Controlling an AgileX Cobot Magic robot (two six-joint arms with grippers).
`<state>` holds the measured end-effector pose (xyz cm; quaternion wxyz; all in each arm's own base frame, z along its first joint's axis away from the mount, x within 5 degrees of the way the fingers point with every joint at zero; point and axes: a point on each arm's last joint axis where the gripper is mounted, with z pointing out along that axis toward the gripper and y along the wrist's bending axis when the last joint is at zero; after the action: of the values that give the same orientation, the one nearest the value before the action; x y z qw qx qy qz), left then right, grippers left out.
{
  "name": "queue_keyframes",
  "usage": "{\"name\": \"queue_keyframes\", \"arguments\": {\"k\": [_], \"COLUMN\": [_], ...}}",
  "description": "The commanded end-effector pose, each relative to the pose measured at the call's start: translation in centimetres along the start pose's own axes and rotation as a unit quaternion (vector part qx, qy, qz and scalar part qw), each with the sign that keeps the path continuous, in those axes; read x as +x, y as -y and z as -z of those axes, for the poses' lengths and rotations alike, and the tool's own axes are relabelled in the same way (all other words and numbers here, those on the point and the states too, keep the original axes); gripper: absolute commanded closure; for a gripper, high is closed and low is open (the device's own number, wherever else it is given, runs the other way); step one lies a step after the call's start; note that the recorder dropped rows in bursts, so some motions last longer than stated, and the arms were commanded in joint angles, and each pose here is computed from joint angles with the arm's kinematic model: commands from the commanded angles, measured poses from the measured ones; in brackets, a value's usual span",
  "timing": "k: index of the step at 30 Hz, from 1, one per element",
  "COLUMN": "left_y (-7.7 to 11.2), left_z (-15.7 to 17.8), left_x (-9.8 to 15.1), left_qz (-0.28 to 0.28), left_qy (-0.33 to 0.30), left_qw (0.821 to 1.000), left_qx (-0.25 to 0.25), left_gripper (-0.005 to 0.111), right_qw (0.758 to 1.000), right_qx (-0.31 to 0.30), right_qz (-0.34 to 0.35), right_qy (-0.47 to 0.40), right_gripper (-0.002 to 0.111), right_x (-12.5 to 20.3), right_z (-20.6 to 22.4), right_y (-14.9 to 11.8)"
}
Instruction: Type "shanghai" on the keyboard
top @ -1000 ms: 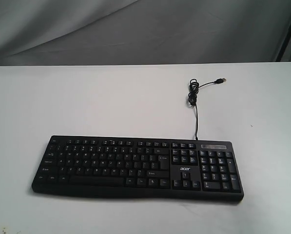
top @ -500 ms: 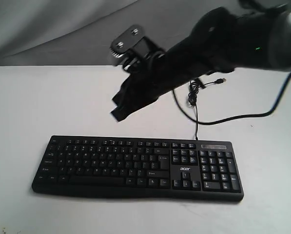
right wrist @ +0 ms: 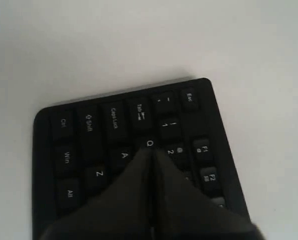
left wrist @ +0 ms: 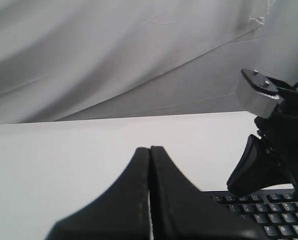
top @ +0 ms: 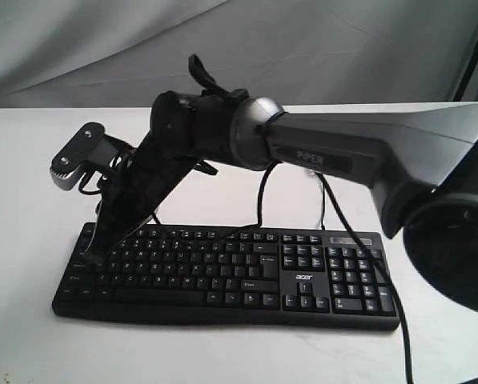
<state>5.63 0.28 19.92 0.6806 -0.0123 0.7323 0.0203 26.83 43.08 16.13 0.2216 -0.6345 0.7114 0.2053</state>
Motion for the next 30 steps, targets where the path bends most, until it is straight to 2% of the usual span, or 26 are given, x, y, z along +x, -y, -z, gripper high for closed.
{"name": "queue_keyframes", "arguments": {"k": [1, 8, 30], "left_y": [0.0, 0.0, 0.0], "left_z": [0.0, 0.0, 0.0], "left_x": [0.0, 0.0, 0.0], "left_qz": [0.001, 0.001, 0.001], "left_qy": [0.003, 0.003, 0.003], "left_qw": [1.0, 1.0, 1.0], "left_qx": [0.003, 0.003, 0.003], "left_gripper": [0.107, 0.107, 0.107], "right_qw": [1.0, 0.999, 0.998], "right_qx": [0.013, 0.013, -0.001], "right_qz": [0.015, 0.016, 0.016], "right_qy": [-0.011, -0.033, -0.061], "right_gripper": [0.108, 0.108, 0.108], "right_x": [-0.4, 0.5, 1.6], "right_z": [-1.0, -2.7, -3.6], "right_y": [-1.1, -1.5, -1.7]}}
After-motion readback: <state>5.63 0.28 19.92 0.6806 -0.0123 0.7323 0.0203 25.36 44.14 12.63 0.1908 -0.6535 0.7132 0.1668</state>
